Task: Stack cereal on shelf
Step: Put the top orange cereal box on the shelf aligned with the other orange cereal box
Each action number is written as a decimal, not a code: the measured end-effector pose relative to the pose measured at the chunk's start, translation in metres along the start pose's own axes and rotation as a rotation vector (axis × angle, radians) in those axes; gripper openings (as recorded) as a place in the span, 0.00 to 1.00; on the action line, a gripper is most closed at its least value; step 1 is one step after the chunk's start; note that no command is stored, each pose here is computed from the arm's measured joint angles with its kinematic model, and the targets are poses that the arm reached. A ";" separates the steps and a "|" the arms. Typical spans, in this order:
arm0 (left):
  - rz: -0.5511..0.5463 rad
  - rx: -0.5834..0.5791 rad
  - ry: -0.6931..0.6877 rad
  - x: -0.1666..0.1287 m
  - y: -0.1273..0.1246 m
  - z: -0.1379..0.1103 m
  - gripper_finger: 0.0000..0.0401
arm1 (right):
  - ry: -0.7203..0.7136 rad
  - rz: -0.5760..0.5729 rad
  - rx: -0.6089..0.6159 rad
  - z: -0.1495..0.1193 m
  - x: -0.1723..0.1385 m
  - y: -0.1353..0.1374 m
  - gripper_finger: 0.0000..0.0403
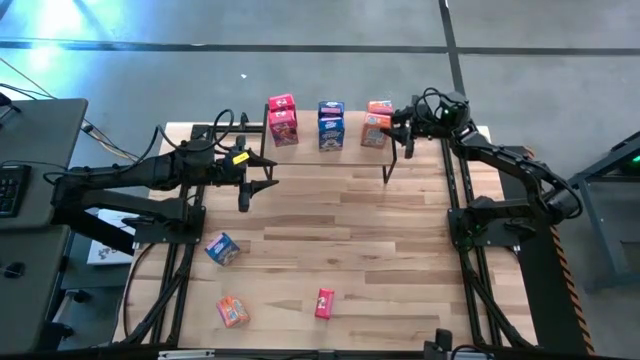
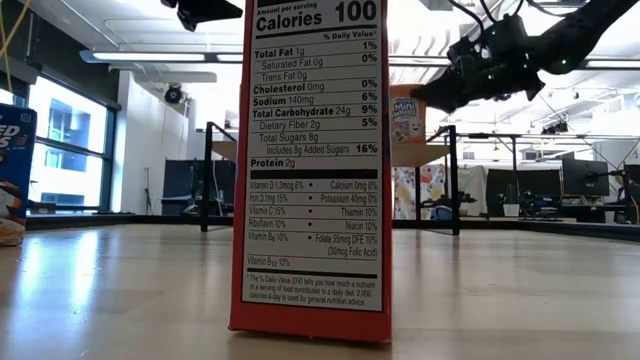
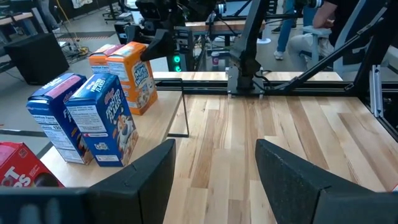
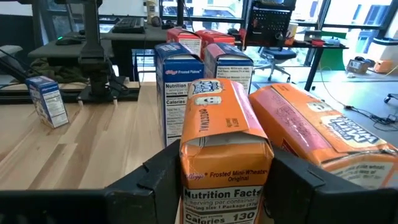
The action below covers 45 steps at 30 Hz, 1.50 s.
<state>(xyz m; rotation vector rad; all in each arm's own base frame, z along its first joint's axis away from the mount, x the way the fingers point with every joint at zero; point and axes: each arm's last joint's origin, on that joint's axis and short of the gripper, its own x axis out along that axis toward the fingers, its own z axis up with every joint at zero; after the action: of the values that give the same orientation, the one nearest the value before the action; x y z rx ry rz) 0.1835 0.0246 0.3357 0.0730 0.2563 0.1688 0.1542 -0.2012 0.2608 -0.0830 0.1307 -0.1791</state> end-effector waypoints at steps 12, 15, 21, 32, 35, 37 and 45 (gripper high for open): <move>0.000 0.000 0.000 0.000 0.000 0.000 0.53 | 0.026 -0.030 0.012 0.004 -0.009 0.003 0.46; 0.000 0.000 0.000 0.000 0.000 0.000 0.53 | 0.034 -0.028 0.019 0.003 -0.009 0.003 0.46; 0.000 0.000 0.000 0.000 0.000 0.000 0.53 | 0.034 -0.028 0.012 0.003 -0.009 0.003 0.46; 0.000 0.000 0.000 0.000 0.000 0.000 0.53 | 0.034 -0.028 0.019 0.003 -0.009 0.003 0.46; 0.000 0.000 0.000 0.000 0.000 0.000 0.53 | 0.032 -0.021 0.019 0.003 -0.009 0.004 0.46; 0.000 0.000 0.000 0.000 0.000 0.000 0.53 | 0.032 -0.020 0.019 0.003 -0.009 0.004 0.47; 0.000 0.000 0.000 0.000 0.000 0.000 0.53 | 0.033 -0.025 0.019 0.003 -0.009 0.003 0.63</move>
<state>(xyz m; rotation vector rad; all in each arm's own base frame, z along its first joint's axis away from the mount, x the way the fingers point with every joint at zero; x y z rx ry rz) 0.1835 0.0246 0.3357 0.0730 0.2563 0.1688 0.1459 -0.1959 0.2643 -0.0626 0.1612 -0.2067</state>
